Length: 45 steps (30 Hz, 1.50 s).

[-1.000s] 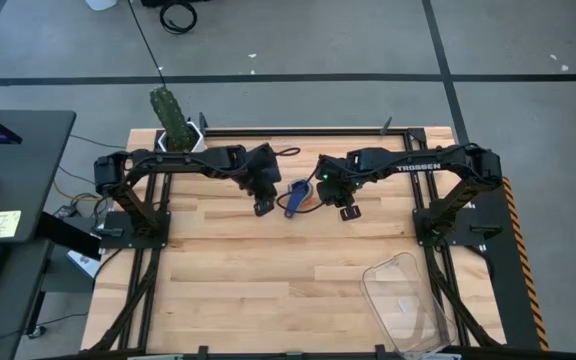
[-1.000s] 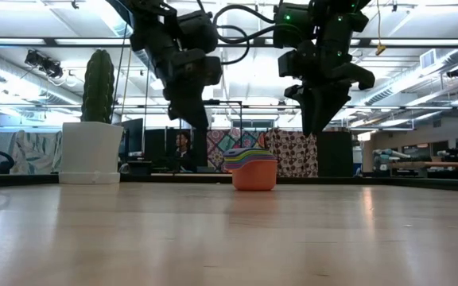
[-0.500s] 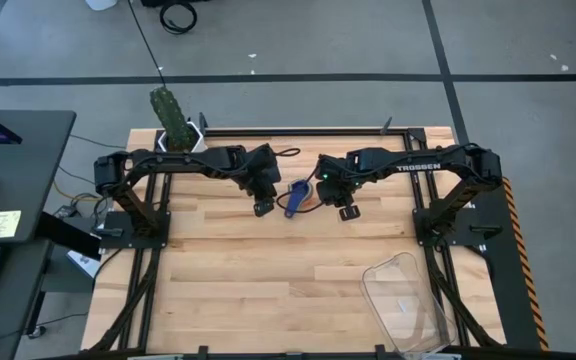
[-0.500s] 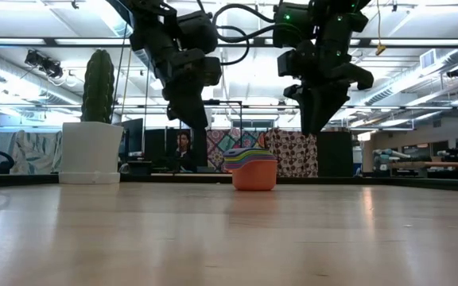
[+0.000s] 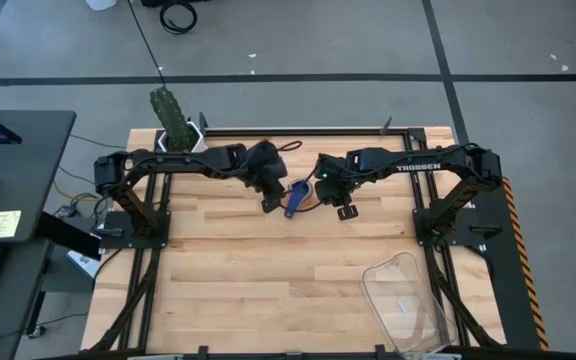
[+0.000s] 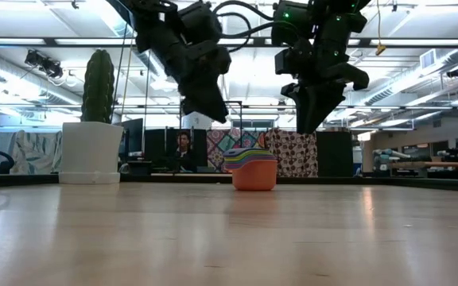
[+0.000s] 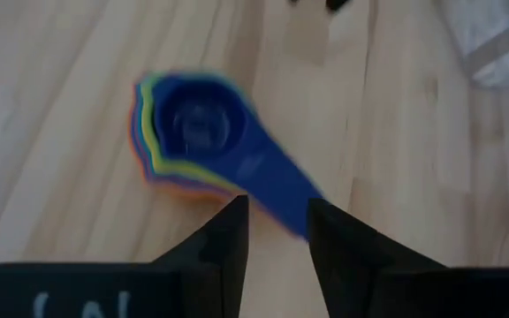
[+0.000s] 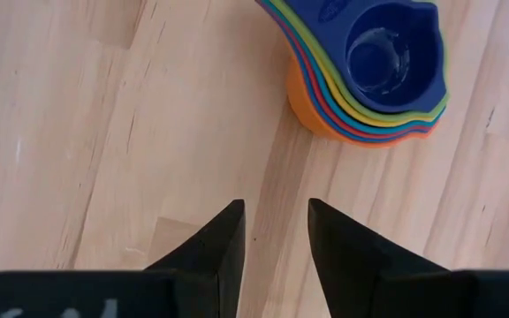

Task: Nest measuring cups in basket
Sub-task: Put the stacked measuring cups into the transparent bin

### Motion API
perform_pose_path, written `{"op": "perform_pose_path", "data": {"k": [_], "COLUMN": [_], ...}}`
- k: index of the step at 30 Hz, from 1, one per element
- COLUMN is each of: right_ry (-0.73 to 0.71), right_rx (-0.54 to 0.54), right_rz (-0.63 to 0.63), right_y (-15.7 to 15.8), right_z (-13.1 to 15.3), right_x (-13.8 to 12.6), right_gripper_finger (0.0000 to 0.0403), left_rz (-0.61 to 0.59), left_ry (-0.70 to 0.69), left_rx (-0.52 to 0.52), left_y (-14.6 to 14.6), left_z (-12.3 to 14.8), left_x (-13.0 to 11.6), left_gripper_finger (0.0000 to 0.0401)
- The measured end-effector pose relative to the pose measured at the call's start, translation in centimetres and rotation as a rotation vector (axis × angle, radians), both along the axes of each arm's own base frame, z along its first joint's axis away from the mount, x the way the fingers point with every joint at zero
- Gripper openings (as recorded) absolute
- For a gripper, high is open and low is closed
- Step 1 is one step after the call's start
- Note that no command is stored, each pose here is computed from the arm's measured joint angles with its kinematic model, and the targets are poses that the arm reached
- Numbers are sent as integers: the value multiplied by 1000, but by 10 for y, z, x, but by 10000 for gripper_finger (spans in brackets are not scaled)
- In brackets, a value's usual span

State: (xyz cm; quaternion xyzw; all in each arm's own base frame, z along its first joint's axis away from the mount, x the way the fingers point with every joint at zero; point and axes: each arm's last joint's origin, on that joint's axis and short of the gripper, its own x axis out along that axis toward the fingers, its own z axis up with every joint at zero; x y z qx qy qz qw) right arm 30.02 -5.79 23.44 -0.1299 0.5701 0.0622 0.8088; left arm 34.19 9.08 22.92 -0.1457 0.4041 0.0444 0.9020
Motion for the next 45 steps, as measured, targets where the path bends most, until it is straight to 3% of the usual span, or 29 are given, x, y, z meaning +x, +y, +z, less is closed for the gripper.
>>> {"op": "perform_pose_path", "data": {"k": [5,13,21,33,38,45], "right_ry": [1,0,-5,-127,-123,-149], "right_rx": [-2,-2,-3,-33,-98,-134], "right_rz": [7,8,6,19,182,265], "right_y": [0,0,0,-2,3,8], "right_z": [0,0,0,5,5,-10], "right_x": [0,0,0,11,13,28], "right_gripper_finger": [130,130,130,129,129,129], "left_rz": [0,-41,-19,-11,-6,7], "left_ry": [-61,292,529,537,498,378], "left_rx": [18,33,73,68,79,113], "left_y": [1,-3,-5,-6,-5,-1], "left_z": [4,-15,-22,-22,-21,-18], "left_x": [4,-23,-43,-44,-40,-29], "left_gripper_finger": [121,121,121,121,121,121]}}
